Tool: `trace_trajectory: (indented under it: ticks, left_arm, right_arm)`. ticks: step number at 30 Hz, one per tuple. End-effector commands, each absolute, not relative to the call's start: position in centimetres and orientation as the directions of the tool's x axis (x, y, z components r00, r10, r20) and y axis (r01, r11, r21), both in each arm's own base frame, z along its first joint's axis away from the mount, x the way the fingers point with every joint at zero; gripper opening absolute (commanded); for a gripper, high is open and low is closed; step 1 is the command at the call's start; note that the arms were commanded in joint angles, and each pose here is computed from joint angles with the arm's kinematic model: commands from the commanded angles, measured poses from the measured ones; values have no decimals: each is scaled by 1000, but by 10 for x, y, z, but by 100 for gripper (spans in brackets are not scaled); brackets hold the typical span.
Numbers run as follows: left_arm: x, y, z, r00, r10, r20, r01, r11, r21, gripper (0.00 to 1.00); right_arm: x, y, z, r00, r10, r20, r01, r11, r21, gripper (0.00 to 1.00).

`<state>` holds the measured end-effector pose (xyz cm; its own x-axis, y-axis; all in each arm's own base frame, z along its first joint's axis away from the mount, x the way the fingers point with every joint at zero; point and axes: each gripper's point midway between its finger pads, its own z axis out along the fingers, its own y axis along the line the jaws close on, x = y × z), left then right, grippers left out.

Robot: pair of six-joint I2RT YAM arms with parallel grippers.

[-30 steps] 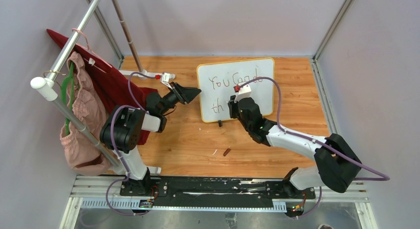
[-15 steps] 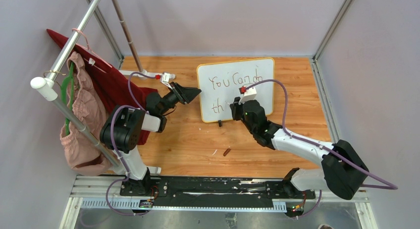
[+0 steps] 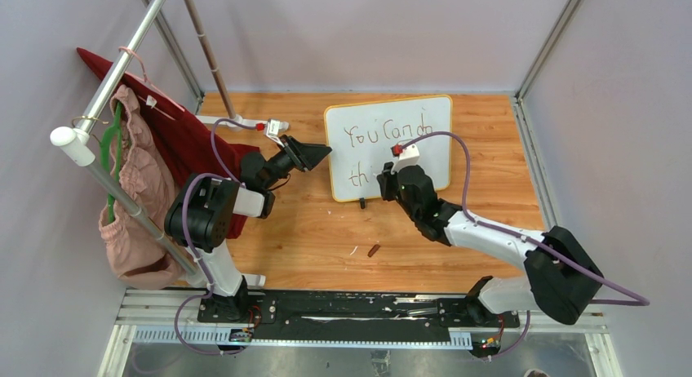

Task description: Write a sentence on the whiteboard

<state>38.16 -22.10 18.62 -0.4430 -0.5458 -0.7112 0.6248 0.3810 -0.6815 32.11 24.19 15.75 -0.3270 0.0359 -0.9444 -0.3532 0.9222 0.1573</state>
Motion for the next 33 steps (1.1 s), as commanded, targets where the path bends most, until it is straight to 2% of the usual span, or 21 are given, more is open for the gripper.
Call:
trace_trajectory:
  ticks: [1, 19, 33]
  left_arm:
    - [376, -222, 172, -497, -537, -681, 592, 364, -719, 50]
    - [376, -222, 172, -498, -537, -681, 591, 364, -720, 50]
    - [375, -222, 173, -496, -539, -681, 593, 363, -719, 50]
  right_arm:
    - [327, 241, 156, -333, 41, -942, -336, 928, 160, 0]
    - [333, 241, 152, -329, 40, -943, -317, 937, 150, 0]
    - [318, 232, 128, -382, 29, -924, -309, 938, 157, 0]
